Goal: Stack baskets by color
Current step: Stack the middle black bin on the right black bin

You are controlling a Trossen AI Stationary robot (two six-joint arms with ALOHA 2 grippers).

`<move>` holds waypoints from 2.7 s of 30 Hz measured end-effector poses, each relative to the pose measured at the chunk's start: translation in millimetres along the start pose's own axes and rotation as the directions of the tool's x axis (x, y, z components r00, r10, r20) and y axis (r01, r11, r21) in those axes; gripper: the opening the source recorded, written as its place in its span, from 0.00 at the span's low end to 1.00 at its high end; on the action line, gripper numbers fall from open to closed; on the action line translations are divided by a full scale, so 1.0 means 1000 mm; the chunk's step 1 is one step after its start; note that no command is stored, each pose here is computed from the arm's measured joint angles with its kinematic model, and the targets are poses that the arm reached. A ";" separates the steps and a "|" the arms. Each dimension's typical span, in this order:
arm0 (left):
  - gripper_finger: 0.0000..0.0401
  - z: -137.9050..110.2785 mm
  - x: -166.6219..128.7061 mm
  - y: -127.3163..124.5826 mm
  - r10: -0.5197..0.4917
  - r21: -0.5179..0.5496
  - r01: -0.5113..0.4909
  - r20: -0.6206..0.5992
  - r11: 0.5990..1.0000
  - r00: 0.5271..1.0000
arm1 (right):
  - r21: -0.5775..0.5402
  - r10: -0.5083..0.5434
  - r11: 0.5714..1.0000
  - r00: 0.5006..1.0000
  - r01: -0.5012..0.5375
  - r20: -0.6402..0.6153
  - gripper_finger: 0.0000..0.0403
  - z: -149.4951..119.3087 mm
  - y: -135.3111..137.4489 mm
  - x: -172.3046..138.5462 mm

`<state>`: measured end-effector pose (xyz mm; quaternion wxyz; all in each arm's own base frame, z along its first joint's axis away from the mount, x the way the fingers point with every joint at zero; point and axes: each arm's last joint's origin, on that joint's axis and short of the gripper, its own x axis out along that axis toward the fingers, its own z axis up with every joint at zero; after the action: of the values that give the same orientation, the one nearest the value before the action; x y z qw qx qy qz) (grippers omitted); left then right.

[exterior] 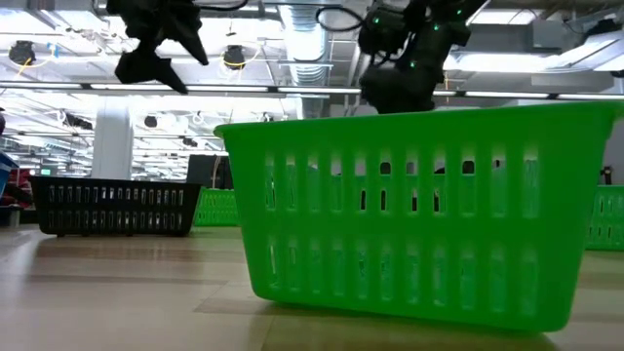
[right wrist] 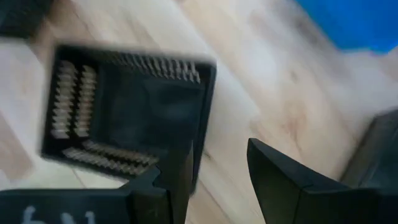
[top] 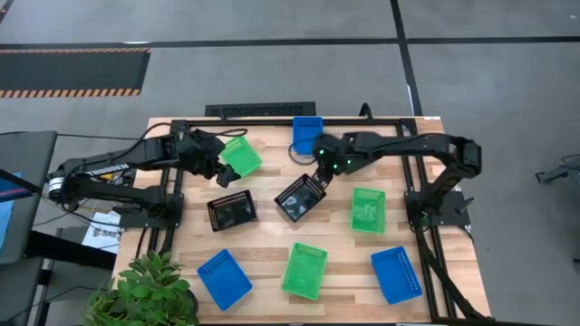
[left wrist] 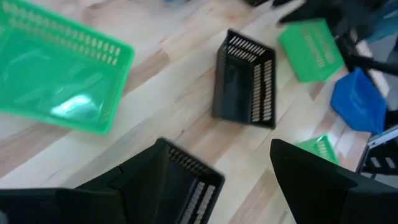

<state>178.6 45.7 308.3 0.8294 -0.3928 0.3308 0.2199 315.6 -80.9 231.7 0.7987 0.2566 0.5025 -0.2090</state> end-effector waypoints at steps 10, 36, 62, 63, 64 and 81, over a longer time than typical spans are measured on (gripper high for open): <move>0.67 0.009 0.025 -0.008 0.104 0.116 -0.116 0.105 0.986 0.989 | -0.029 -0.026 0.999 0.999 0.025 -0.036 0.43 0.000 0.008 0.035; 0.67 -0.060 0.030 0.048 -0.274 0.006 0.336 0.589 0.942 0.760 | -0.095 -0.058 0.994 0.995 0.050 -0.080 0.39 0.000 0.003 0.061; 0.67 -0.061 0.034 0.050 -0.242 -0.002 0.296 0.571 0.955 0.785 | -0.029 0.126 0.991 0.990 -0.128 -0.060 0.01 0.045 -0.025 0.009; 0.67 -0.061 0.034 0.050 -0.242 -0.002 0.296 0.571 0.955 0.784 | -0.020 0.143 0.989 0.989 -0.144 -0.032 0.01 0.050 -0.030 0.000; 0.67 -0.061 0.034 0.050 -0.242 -0.002 0.296 0.571 0.955 0.785 | -0.008 0.156 0.988 0.988 -0.156 -0.004 0.01 0.052 -0.036 -0.011; 0.67 -0.061 0.035 0.051 -0.236 -0.005 0.290 0.567 0.957 0.789 | 0.346 -0.064 0.938 0.969 -0.024 0.240 0.02 -0.026 -0.170 -0.159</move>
<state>147.6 30.6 228.6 0.8932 -0.3906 0.0044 0.2228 132.3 -184.9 332.6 0.7953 0.3600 0.3569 -0.3325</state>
